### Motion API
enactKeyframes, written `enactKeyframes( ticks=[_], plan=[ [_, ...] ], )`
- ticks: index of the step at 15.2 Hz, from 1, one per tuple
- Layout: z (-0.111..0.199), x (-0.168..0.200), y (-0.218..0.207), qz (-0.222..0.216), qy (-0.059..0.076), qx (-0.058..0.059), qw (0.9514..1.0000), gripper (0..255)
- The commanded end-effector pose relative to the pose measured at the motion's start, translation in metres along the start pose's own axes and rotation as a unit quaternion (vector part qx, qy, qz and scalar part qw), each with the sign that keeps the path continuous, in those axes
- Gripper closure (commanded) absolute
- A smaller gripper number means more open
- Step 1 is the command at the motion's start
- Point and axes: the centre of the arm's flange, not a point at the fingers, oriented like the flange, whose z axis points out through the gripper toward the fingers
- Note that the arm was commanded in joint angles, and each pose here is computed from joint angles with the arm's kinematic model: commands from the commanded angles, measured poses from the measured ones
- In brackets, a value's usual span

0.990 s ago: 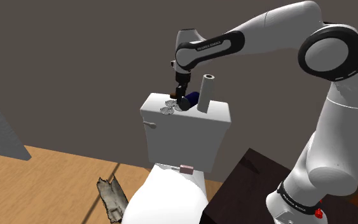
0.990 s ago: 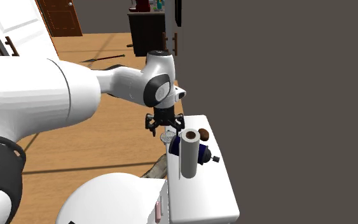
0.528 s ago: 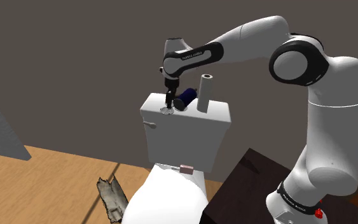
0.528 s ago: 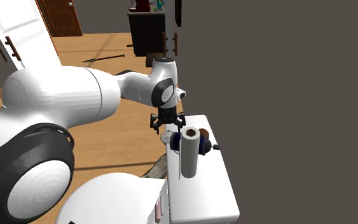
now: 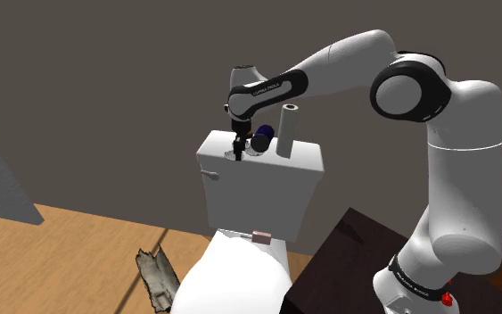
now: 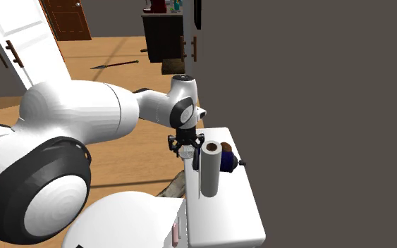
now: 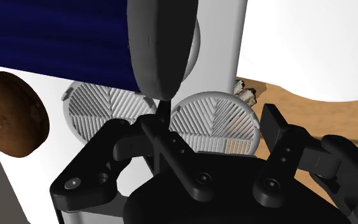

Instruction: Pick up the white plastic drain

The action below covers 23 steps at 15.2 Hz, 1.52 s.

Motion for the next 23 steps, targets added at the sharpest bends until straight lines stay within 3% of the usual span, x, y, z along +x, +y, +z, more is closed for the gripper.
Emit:
enactKeyframes(
  ticks=[1,9,23],
  plan=[
    [0.002,0.000,0.000,0.000,-0.001,0.000,1.0000,255],
    [0.001,0.000,0.001,0.000,-0.001,0.000,1.0000,255],
    [-0.073,0.000,0.001,0.000,-0.001,0.000,1.0000,255]
  ],
)
